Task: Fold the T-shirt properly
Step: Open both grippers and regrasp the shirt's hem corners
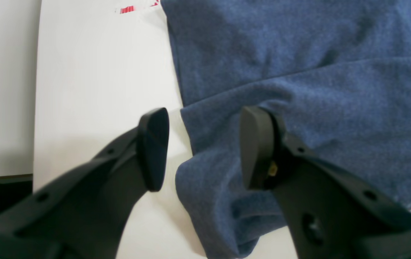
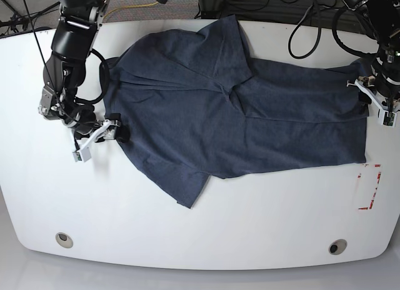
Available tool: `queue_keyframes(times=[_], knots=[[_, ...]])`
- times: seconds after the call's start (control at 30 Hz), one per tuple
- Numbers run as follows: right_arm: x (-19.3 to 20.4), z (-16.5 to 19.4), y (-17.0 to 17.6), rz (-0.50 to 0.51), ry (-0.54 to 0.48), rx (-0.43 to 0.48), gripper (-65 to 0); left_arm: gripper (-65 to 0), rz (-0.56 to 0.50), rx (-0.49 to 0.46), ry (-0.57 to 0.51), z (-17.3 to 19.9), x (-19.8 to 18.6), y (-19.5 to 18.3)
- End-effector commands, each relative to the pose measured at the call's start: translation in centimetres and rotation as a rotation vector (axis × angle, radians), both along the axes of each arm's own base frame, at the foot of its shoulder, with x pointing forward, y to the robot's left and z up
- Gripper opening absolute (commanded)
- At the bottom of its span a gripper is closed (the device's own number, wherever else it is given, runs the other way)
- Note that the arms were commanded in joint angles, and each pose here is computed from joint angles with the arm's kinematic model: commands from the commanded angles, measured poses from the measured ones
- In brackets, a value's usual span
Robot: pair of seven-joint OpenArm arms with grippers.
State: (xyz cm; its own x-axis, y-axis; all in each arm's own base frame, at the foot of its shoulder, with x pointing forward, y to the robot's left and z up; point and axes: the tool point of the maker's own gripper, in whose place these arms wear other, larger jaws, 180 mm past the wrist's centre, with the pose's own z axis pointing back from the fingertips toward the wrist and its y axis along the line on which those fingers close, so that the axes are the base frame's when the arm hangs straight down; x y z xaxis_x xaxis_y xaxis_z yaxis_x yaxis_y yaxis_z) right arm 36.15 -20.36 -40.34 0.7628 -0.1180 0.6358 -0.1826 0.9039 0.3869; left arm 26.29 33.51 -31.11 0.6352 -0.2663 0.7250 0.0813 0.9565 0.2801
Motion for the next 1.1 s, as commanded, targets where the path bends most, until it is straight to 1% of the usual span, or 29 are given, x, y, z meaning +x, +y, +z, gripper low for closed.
queue_keyframes(times=[0.0,0.17,0.2,0.27,0.3,0.33,0.37,0.4,0.43,0.53,0.63,0.67,0.77,0.8,0.83,1.0,1.07], knots=[[0.9,0.7,0.6,0.0,-0.024,0.01,-14.1,-35.1,-0.008,0.017,-0.047,1.5,0.6,0.3],[1.0,0.6,2.0,0.008,-0.024,0.037,-14.3,-34.6,-0.009,0.016,-0.05,1.6,0.8,0.3],[1.0,0.6,2.2,0.009,-0.024,0.04,-14.3,-33.6,-0.008,0.016,-0.057,1.7,1.0,0.3],[1.1,0.5,2.9,0.013,-0.025,0.054,-16.2,-28.1,0.008,0.012,-0.089,2.6,1.9,0.5],[1.4,0.8,3.1,0.014,-0.033,0.058,-19.0,-24.2,0.046,0.001,-0.104,2.7,2.1,1.0],[1.5,1.0,3.2,0.015,-0.038,0.059,-21.6,-21.8,0.071,-0.009,-0.108,2.7,2.3,1.3],[1.7,1.1,3.3,0.016,-0.042,0.062,-26.6,-18.5,0.116,-0.026,-0.098,2.2,2.2,2.0],[1.7,1.1,3.3,0.016,-0.042,0.062,-29.3,-17.1,0.138,-0.036,-0.1,2.1,2.3,2.2],[1.7,1.1,3.3,0.016,-0.042,0.062,-33.9,-15.6,0.179,-0.052,-0.125,2.6,3.0,2.7],[1.8,1.2,3.4,0.019,-0.044,0.063,-43.0,-14.7,0.282,-0.109,-0.166,3.2,4.6,4.1],[1.7,1.1,4.1,0.043,-0.043,0.063,-48.7,-14.7,0.38,-0.186,-0.171,2.4,5.8,5.3],[1.7,1.1,4.5,0.056,-0.041,0.061,-49.8,-14.7,0.401,-0.207,-0.177,2.3,6.3,5.6],[1.9,1.3,5.4,0.09,-0.044,0.054,-57.5,-14.7,0.444,-0.258,-0.159,1.4,7.6,6.7],[1.9,1.2,5.8,0.103,-0.043,0.052,-62.5,-14.7,0.446,-0.279,-0.139,0.6,8.3,6.7],[1.9,1.2,6.0,0.11,-0.042,0.05,-65.0,-14.7,0.446,-0.292,-0.13,0.2,8.8,6.6],[1.8,1.1,6.3,0.122,-0.039,0.048,-65.0,-14.7,0.483,-0.332,-0.138,-1.7,10.7,7.7],[1.9,1.2,6.3,0.122,-0.041,0.048,-65.0,-14.7,0.476,-0.333,-0.119,-2.9,11.2,7.8]])
